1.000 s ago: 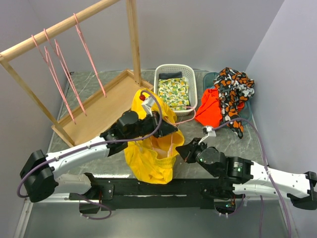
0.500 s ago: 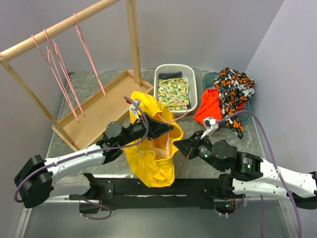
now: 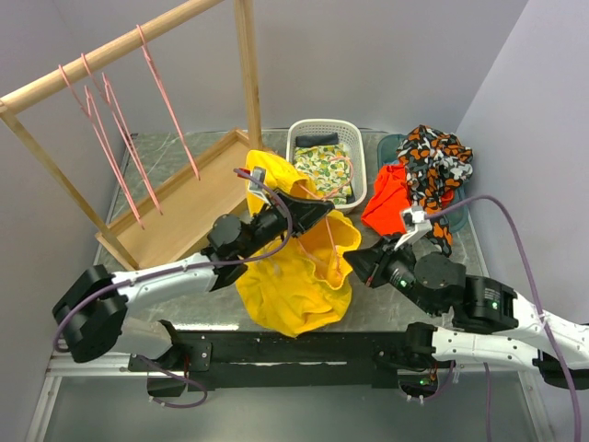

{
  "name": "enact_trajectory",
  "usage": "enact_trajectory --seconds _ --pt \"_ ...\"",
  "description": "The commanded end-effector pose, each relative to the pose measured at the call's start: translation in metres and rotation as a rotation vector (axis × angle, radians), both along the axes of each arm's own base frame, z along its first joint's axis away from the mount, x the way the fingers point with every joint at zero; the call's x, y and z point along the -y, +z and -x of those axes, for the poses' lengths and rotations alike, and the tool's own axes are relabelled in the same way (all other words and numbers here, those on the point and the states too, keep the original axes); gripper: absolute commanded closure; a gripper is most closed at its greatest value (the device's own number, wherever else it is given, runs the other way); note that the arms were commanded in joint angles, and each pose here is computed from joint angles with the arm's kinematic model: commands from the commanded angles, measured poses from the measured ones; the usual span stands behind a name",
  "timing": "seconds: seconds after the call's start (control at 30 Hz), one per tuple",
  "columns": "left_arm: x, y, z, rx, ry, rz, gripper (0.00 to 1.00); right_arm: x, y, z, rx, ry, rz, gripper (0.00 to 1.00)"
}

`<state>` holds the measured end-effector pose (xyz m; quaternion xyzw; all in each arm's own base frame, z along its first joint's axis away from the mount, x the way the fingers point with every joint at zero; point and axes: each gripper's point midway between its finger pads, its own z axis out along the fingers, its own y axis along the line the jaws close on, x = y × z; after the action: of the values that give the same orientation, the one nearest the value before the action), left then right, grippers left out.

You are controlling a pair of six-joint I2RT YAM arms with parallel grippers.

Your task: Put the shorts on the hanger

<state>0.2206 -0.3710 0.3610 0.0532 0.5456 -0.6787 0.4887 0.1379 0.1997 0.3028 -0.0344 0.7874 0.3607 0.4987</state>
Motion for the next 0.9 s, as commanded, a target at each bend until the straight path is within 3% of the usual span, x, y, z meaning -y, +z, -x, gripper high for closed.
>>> enact_trajectory --seconds 0.0,0.23,0.33,0.47,0.6,0.87 --pt "-0.009 0.059 -0.006 0.151 0.07 0.173 0.99 0.002 0.014 -0.007 0.045 -0.013 0.061 0.8" --pt "0.001 0.066 0.005 0.203 -0.028 0.228 0.99 0.014 0.012 -0.024 0.039 -0.137 0.177 0.72" --pt "0.006 0.064 0.022 0.227 -0.154 0.247 0.99 0.01 0.005 -0.022 0.033 -0.095 0.237 0.56" --pt "-0.001 0.053 0.032 0.2 -0.262 0.285 0.99 0.001 0.01 -0.007 0.085 0.041 0.167 0.37" --pt "-0.013 0.05 0.05 0.181 -0.381 0.344 0.99 0.006 0.014 0.002 0.116 0.085 0.111 0.33" --pt "-0.031 0.051 0.073 0.164 -0.455 0.366 0.99 0.018 -0.006 -0.012 0.095 -0.037 0.079 0.31"
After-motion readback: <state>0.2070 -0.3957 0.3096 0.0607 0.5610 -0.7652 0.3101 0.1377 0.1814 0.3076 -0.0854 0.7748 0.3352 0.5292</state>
